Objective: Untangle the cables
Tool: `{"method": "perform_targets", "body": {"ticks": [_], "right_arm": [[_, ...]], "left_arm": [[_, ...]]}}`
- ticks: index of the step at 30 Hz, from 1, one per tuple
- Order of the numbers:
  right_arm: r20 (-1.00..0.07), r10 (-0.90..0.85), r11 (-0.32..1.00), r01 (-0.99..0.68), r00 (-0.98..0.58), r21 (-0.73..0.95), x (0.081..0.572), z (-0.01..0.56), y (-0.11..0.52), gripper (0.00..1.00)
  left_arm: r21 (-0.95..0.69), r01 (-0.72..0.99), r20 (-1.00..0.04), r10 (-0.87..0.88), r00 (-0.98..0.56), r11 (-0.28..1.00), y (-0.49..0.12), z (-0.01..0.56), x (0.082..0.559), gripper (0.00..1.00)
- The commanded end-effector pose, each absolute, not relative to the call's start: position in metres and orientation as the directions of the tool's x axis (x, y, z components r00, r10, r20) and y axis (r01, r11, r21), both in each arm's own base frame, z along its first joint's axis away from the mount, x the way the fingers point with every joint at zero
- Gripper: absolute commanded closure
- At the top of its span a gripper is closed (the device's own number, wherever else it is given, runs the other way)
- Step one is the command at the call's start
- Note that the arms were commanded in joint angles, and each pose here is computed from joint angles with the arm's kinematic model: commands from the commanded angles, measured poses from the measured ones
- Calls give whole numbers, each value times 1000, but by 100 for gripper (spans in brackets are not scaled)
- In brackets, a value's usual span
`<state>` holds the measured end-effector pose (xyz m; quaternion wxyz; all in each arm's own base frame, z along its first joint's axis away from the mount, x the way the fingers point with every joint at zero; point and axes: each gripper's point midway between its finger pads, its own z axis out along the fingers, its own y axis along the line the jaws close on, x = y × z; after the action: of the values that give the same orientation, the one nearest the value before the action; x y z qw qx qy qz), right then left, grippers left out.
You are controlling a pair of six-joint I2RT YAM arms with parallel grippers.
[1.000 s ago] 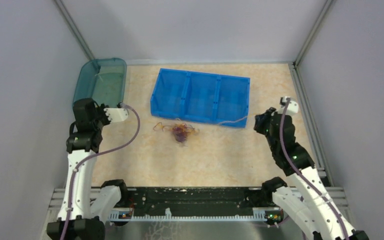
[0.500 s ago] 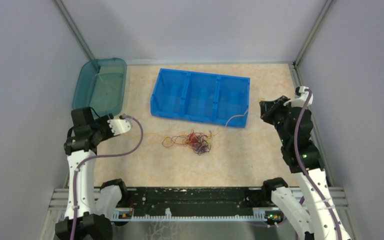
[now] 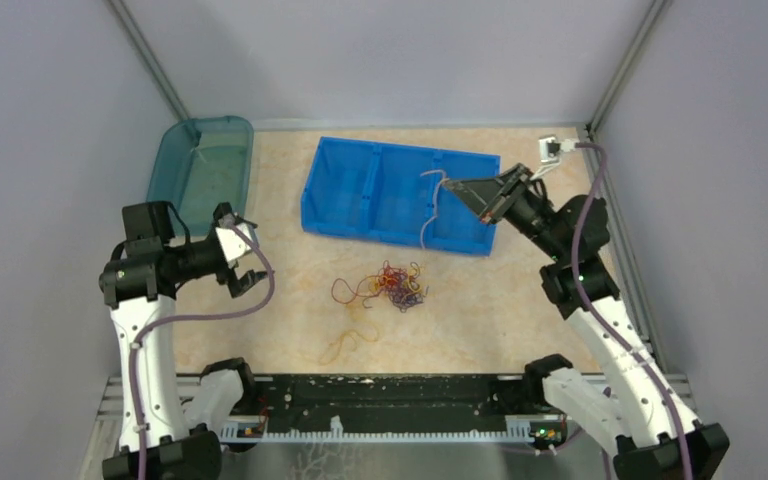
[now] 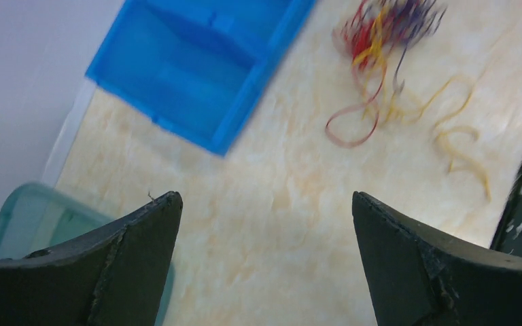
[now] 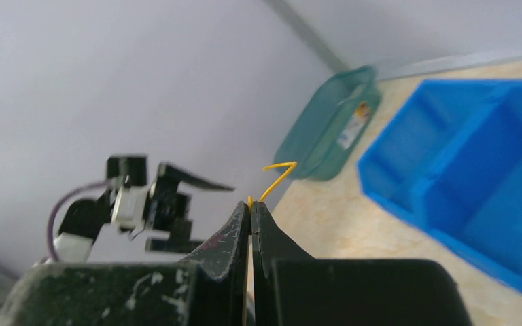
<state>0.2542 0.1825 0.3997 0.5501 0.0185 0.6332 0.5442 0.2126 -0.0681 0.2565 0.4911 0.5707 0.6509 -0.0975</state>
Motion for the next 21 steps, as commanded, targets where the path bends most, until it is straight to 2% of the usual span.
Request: {"method": "perform_targets", "body": {"ticks": [1,3,6,13,21], "right_arm": [[-696,577,210,-746,-427,632,212,451,235,100],[-695,564,178,-756,-446,629,208,455,256,100],[-682,568,119,-773,-462,623,200,468,279,100],[-651,605,50,-795,-457,605,189,492,308,100],[-612,637,-41,-813,-469,580,176,521,327,100]], "left_arm": [[223,919,-956,260,140,326,-127,320,201,0],[163,943,-974,199,107,289,-147,327,201,3],[146,962,-975,198,100,231,-183,318,194,6],[-99,971,-993,45,-112,218,-219,325,193,12],[-176,975,-984,2,-178,136,-250,325,182,18]]}}
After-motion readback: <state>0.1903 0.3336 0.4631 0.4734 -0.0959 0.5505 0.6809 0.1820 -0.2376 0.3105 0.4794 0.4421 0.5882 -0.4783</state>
